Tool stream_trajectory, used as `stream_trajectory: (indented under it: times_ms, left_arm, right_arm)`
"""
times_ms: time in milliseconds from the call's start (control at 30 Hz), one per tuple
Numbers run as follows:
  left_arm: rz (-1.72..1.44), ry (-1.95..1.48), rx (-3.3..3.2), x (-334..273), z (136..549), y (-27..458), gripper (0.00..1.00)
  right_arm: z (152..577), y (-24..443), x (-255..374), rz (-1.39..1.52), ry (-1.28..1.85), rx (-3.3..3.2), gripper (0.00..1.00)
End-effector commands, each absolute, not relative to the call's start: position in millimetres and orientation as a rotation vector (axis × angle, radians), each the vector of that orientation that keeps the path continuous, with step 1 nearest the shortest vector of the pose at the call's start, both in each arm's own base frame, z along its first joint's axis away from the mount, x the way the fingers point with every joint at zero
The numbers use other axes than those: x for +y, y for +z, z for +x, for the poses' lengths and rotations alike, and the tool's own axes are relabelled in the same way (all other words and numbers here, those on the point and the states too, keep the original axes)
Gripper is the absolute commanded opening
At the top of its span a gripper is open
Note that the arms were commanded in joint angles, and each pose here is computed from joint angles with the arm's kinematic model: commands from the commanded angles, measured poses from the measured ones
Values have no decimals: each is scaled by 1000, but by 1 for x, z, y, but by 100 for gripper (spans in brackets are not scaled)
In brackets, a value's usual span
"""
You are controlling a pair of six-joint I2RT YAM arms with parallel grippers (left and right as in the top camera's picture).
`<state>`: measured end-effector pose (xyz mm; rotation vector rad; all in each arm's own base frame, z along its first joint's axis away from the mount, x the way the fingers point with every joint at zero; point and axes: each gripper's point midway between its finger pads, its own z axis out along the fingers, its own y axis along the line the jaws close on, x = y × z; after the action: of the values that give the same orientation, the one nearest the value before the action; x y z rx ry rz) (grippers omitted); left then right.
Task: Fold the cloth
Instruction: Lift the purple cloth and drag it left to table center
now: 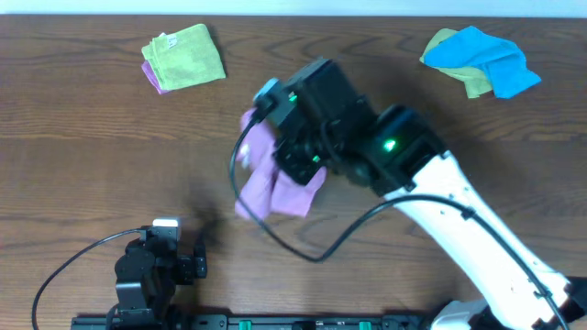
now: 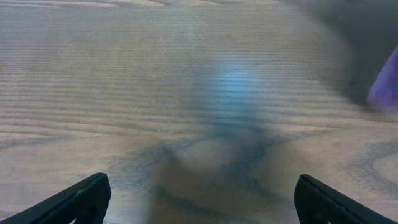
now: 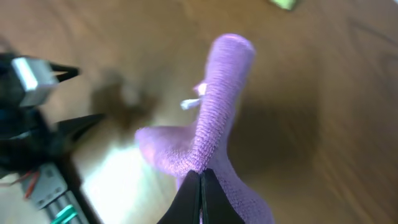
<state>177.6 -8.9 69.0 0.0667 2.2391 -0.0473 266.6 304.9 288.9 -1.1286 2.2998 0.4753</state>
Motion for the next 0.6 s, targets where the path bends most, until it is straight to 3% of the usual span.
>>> stream_trajectory:
  times_ms: [0,233,333,400,433,467,567]
  left_arm:
    - [92,-33,2285,-9,172,55,95]
    - [92,-33,2285,-9,172,55,95]
    - [92,-33,2285,-9,172,55,95]
    - [92,-33,2285,-9,172,55,95]
    - [92,-33,2285,-9,172,55,96]
    - [92,-33,2285,-9,172,55,95]
    - [92,-32,2285,-8,172,55,95]
  right_arm:
    - [258,301,310,-1113,519,2281,1]
    - [291,268,305,-1077,462,2369,1]
    - [337,232,296,-1000,334,2428,1]
    - [404,206,274,-837,128,2410,1]
    - [445,198,255,-721,-12,2370,5]
    - [481,193,233,-600,-140,2325,18]
    - [529,182,180,-415,-283,2294,58]
